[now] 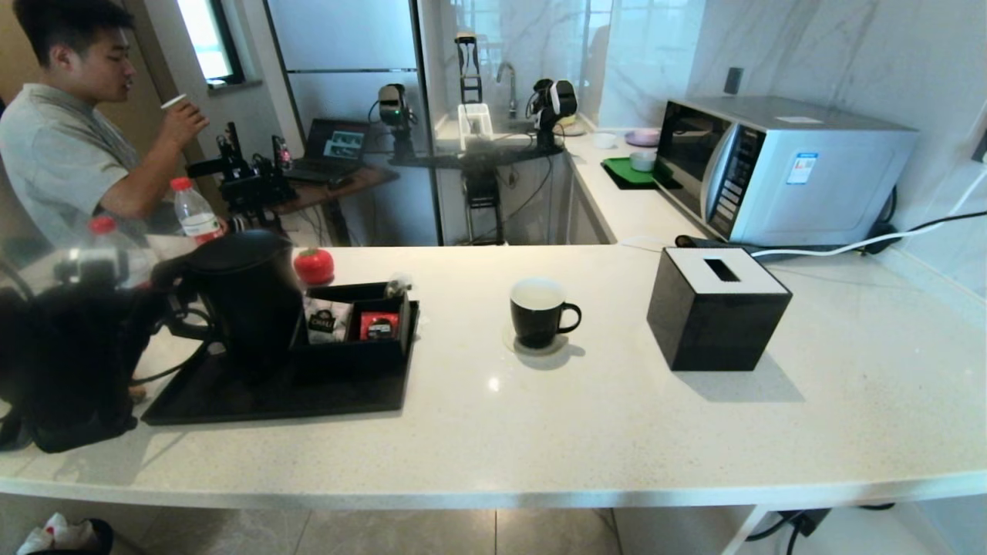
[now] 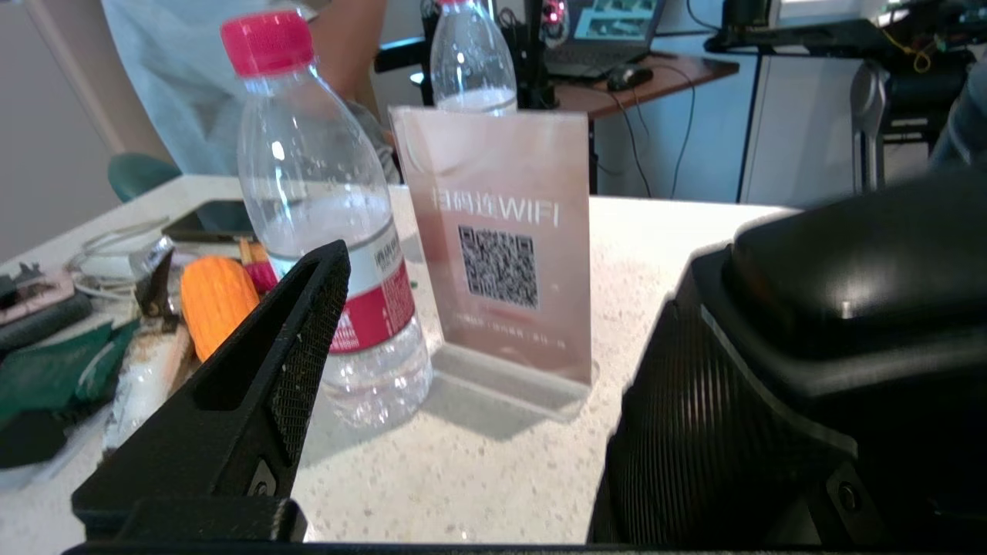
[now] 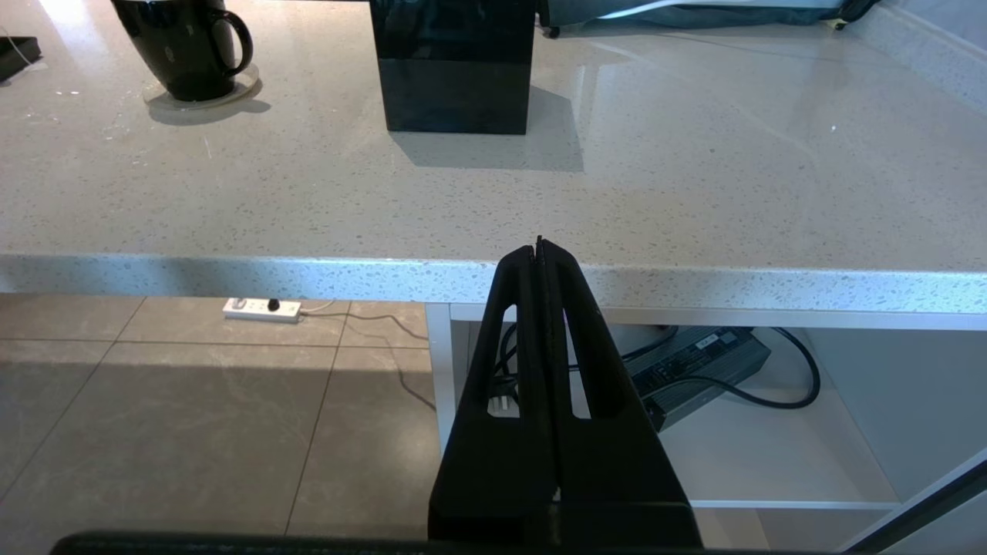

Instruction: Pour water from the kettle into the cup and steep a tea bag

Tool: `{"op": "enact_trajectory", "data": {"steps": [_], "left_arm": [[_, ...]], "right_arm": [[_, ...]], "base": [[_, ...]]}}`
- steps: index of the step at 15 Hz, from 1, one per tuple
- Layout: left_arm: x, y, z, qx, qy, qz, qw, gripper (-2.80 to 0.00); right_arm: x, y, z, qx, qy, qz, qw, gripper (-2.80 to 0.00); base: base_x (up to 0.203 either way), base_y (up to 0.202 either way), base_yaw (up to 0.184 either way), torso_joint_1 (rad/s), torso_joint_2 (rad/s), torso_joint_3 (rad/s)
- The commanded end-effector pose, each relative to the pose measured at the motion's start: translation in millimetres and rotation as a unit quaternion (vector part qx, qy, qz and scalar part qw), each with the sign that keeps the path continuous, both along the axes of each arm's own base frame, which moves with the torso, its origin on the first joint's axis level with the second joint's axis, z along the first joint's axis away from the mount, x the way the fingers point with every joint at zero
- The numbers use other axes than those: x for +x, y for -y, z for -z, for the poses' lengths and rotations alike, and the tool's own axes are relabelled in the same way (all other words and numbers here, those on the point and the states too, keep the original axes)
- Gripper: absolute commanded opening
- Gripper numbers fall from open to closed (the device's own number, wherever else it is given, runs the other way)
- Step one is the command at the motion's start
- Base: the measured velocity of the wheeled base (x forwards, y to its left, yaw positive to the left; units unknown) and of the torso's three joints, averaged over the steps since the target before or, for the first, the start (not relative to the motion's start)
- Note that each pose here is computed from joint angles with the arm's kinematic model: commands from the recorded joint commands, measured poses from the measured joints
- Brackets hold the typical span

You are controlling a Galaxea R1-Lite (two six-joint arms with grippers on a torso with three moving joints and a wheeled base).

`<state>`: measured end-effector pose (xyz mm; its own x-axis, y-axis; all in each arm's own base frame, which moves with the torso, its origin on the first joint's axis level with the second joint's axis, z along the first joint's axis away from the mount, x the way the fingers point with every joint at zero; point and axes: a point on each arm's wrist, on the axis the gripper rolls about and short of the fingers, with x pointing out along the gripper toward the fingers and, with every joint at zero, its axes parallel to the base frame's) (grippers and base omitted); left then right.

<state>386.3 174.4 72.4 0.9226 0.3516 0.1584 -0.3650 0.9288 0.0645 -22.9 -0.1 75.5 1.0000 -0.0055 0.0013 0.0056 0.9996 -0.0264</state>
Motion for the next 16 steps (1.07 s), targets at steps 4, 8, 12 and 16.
{"op": "enact_trajectory", "data": {"steps": [4, 8, 12, 16], "left_arm": [[6.7, 1.1, -15.7, 0.020, 0.045, 0.005, 0.9988, 0.00], [7.6, 3.4, -15.4, 0.022, 0.044, 0.007, 0.9988, -2.80], [7.3, 4.3, -14.4, 0.022, 0.041, 0.007, 0.9989, -2.80], [6.8, 4.5, -13.4, 0.023, 0.039, 0.006, 0.9990, -2.80]], "right_arm": [[0.1, 0.0, 0.0, 0.000, -0.001, 0.000, 1.000, -2.80], [0.1, 0.0, 0.0, 0.000, -0.001, 0.000, 1.000, -2.80], [0.1, 0.0, 0.0, 0.000, -0.001, 0.000, 1.000, -2.80], [0.1, 0.0, 0.0, 0.000, -0.001, 0.000, 1.000, -2.80]], "base": [[0.000, 0.000, 0.000, 0.000, 0.00, 0.000], [0.000, 0.000, 0.000, 0.000, 0.00, 0.000], [0.000, 0.000, 0.000, 0.000, 0.00, 0.000], [0.000, 0.000, 0.000, 0.000, 0.00, 0.000]]}}
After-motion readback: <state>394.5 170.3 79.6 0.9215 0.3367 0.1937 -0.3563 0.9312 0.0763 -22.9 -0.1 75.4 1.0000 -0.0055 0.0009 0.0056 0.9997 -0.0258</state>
